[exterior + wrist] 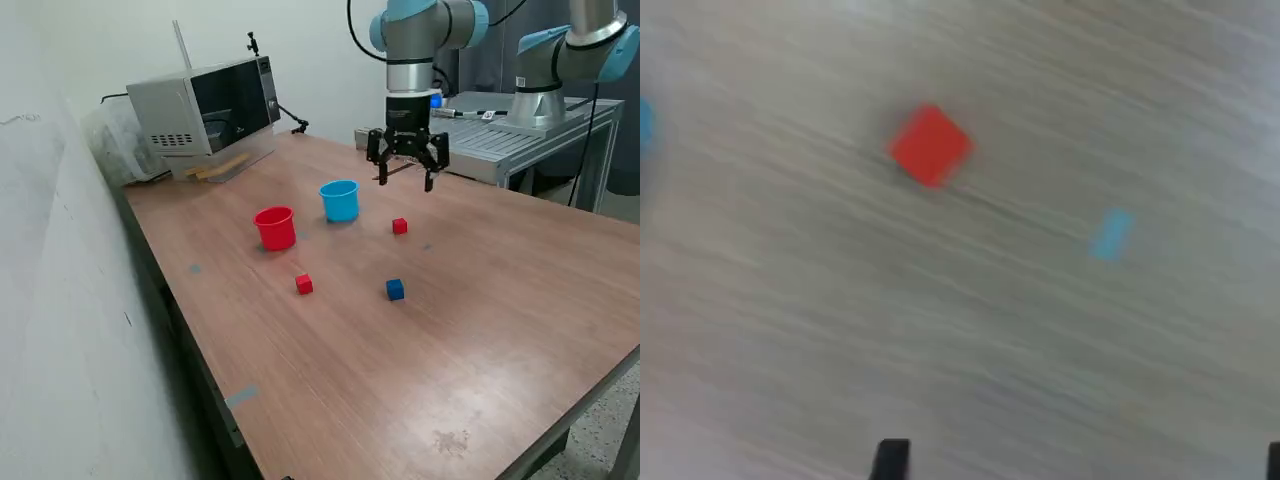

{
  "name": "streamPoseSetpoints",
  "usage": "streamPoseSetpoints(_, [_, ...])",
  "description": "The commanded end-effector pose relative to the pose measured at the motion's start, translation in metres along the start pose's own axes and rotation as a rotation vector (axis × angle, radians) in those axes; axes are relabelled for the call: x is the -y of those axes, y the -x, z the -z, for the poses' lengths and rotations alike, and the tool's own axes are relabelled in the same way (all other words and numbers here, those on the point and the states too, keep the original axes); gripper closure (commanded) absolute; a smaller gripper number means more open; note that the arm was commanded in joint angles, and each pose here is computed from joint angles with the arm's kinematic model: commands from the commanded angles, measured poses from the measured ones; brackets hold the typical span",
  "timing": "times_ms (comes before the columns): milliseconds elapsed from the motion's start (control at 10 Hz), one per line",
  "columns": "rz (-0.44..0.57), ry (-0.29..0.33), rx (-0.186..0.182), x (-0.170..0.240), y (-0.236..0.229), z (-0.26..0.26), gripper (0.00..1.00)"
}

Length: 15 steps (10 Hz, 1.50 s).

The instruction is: Place red objects in the red bin, and blue objects in the blue bin.

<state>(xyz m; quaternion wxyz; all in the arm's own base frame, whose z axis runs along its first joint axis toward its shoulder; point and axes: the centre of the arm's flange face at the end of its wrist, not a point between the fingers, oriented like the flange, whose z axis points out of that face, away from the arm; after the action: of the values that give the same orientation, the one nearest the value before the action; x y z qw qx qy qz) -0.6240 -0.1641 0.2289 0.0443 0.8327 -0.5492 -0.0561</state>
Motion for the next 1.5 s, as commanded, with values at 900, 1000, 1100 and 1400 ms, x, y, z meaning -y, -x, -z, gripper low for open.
streamPoseSetpoints(900, [0.606, -0.046, -0.095, -0.114, -0.127, -0.005, 0.00])
streamPoseSetpoints(1000, [0.606, -0.044, -0.096, -0.128, -0.125, -0.021, 0.00])
streamPoseSetpoints(1100, [0.606, -0.044, -0.098, -0.138, -0.124, -0.035, 0.00])
streamPoseSetpoints(1400, [0.635, -0.045, -0.101, -0.154, -0.116, -0.062, 0.00])
